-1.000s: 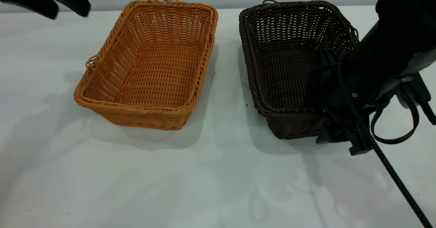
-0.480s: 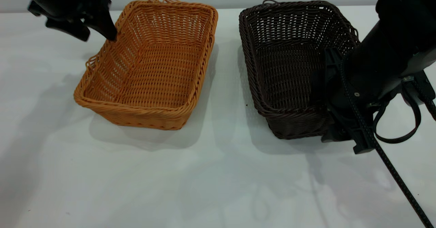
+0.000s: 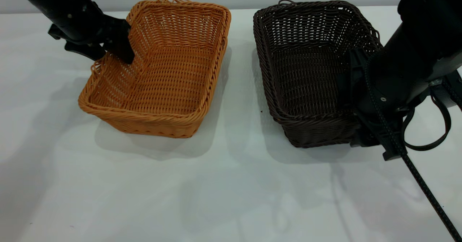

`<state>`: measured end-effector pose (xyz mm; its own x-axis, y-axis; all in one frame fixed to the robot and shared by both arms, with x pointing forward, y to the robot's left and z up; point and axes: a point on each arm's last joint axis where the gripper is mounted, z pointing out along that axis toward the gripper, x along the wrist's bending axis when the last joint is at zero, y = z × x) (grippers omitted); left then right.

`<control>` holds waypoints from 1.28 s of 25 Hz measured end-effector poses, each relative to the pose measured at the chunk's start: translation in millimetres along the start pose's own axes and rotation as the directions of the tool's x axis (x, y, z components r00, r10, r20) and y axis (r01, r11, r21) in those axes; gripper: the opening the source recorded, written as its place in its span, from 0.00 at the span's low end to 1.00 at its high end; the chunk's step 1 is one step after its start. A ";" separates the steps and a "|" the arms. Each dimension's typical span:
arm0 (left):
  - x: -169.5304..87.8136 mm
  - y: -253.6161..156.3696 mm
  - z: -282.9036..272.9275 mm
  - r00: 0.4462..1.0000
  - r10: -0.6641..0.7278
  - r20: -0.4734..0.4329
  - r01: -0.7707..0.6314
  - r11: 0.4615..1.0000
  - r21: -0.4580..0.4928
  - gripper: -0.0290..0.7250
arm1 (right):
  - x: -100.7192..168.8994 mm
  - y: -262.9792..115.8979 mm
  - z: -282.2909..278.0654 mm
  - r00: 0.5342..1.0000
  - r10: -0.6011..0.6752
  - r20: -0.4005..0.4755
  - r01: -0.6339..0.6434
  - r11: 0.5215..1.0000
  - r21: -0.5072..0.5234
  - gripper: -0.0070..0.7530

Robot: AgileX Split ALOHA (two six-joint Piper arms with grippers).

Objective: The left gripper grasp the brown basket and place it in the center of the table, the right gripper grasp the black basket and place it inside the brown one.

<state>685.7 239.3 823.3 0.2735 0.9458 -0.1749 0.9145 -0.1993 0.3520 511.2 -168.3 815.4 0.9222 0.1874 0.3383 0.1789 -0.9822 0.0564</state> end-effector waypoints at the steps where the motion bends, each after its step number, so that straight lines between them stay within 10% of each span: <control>1: -0.5 -1.2 2.7 1.000 0.000 0.000 0.000 1.000 0.004 0.71 | -0.6 0.4 1.0 1.000 -0.006 0.003 0.006 1.000 -0.005 0.61; 12: -6.8 -4.2 13.3 1.000 0.012 0.000 -0.012 1.000 0.011 0.67 | 9.2 -5.1 15.0 0.995 -0.099 -0.012 0.099 0.995 0.000 0.58; 22: -5.9 -1.0 13.3 1.000 0.002 -0.015 -0.002 1.000 -0.022 0.16 | 9.1 -2.5 15.6 0.997 -0.079 -0.010 0.079 0.996 -0.028 0.14; 32: -6.4 -0.5 13.5 0.999 0.026 -0.020 -0.026 0.999 -0.025 0.14 | 44.5 41.5 -21.4 0.965 -0.211 -0.155 0.200 0.976 -0.084 0.12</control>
<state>687.5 229.9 811.8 0.2909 0.9454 -0.1470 0.8993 -0.2177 0.3794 552.4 -200.9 852.9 0.7989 0.3870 0.4605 0.3303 -0.9220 0.2019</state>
